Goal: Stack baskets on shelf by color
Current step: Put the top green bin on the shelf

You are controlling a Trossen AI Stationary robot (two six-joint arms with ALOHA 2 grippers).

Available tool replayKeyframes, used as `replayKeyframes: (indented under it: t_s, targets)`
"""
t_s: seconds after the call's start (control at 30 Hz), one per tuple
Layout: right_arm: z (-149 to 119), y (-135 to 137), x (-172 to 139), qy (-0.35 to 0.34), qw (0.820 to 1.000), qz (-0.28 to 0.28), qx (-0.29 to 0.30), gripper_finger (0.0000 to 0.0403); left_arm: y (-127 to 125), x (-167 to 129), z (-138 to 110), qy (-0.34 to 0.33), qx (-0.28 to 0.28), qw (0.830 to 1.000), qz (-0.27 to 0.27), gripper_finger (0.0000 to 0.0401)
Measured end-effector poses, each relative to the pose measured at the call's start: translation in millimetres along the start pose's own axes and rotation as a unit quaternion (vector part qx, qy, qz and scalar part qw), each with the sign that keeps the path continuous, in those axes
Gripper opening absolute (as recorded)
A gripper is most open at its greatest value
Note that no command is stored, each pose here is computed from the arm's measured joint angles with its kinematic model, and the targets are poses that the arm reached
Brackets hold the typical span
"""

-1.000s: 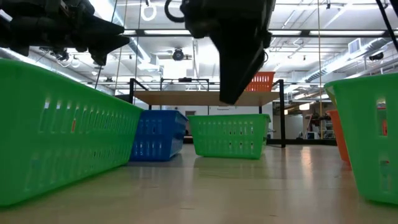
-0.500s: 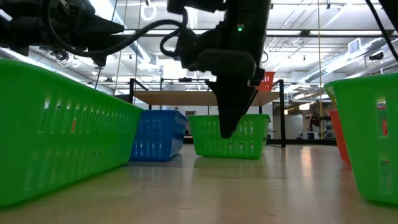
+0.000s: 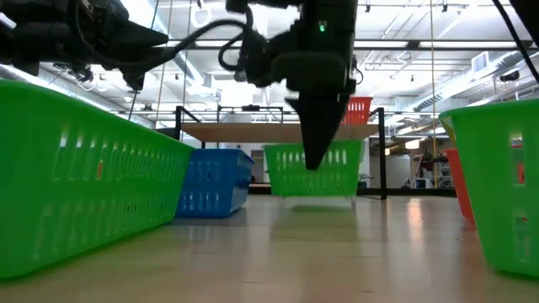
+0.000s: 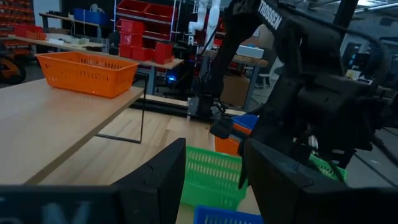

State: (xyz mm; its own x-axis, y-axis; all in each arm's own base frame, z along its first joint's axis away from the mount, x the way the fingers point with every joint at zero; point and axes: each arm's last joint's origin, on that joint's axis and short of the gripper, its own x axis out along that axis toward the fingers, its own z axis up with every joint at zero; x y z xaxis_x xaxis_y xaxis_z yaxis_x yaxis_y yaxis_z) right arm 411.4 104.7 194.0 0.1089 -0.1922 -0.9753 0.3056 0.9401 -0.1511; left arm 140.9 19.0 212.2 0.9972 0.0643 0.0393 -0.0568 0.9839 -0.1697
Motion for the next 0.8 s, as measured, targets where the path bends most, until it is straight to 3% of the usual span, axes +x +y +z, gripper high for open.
replayKeyframes:
  t_s: [0.2,0.5,0.67,0.8]
  targets:
    - [12,-5,-44,-0.023,0.999,-0.005,-0.021,0.0014,0,0,0,0.000,0.000,1.000,0.000,0.0172]
    - [29,-29,-118,-0.112,0.989,-0.046,-0.082,0.0012,0,0,0,0.000,-0.002,1.000,0.000,0.0172]
    - [42,-52,-132,-0.137,0.982,-0.052,-0.119,0.0012,0,0,0,0.000,-0.003,1.000,0.000,0.0172]
    - [50,-78,-125,-0.110,0.981,-0.072,-0.144,0.0011,0,0,0,-0.002,-0.012,1.000,0.000,0.0172]
